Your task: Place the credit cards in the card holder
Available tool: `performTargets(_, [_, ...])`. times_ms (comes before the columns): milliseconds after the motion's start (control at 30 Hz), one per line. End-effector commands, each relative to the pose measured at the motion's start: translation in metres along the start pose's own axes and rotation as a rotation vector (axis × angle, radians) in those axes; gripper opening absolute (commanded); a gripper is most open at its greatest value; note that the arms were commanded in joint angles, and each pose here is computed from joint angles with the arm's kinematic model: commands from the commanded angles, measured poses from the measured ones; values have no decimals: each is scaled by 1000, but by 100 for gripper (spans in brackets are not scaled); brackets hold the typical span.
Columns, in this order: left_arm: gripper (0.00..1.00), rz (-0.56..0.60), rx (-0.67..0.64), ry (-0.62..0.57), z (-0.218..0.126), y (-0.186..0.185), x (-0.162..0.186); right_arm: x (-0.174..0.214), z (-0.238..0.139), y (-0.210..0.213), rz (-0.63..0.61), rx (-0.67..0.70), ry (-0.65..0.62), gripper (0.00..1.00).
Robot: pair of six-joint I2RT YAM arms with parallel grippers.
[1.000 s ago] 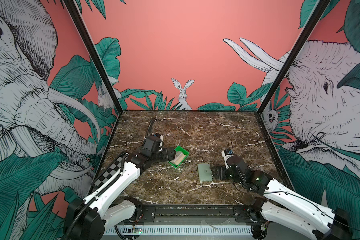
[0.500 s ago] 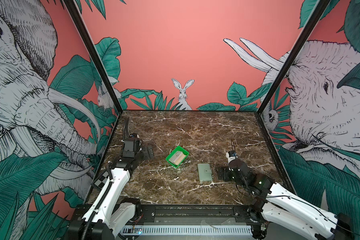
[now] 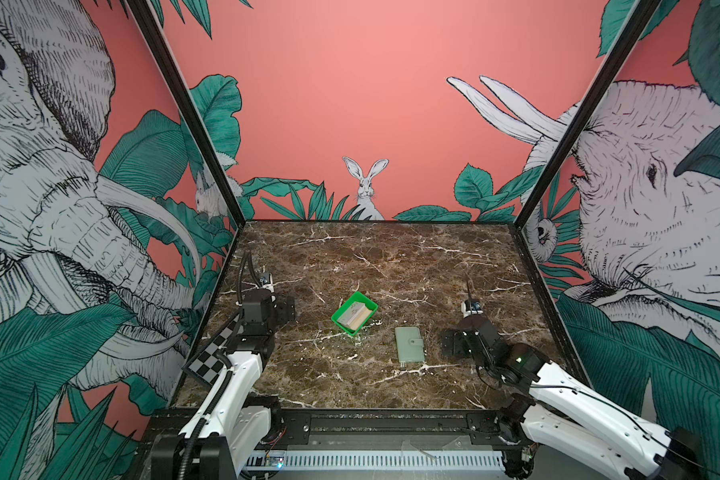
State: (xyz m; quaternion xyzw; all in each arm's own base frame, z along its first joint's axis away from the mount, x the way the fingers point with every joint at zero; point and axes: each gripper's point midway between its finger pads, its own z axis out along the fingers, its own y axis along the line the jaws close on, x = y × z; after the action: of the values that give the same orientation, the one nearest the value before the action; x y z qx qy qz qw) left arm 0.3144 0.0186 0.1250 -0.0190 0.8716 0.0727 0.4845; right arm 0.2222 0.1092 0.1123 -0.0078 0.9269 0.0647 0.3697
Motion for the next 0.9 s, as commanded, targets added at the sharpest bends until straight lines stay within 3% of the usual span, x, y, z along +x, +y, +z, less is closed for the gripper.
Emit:
performTargets(0, [99,33,-30,-144,9,5,-21,-18,2,-1,38,-23,-76,98])
performTargets(167, [99,40,-44,-178,27,10,-16,-30,11,-11,54,-20,-79,98])
performTargets(500, [99,-72,72,-280,48,7,-31,-55,21,-36,6,94,-100,98])
performTargets(700, [99,-117,60,-346,55,9,-28,-74,25,-53,15,123,-107,98])
performTargets(867, [99,-103,87,-331,56,5,-28,-84,32,-65,22,131,-119,98])
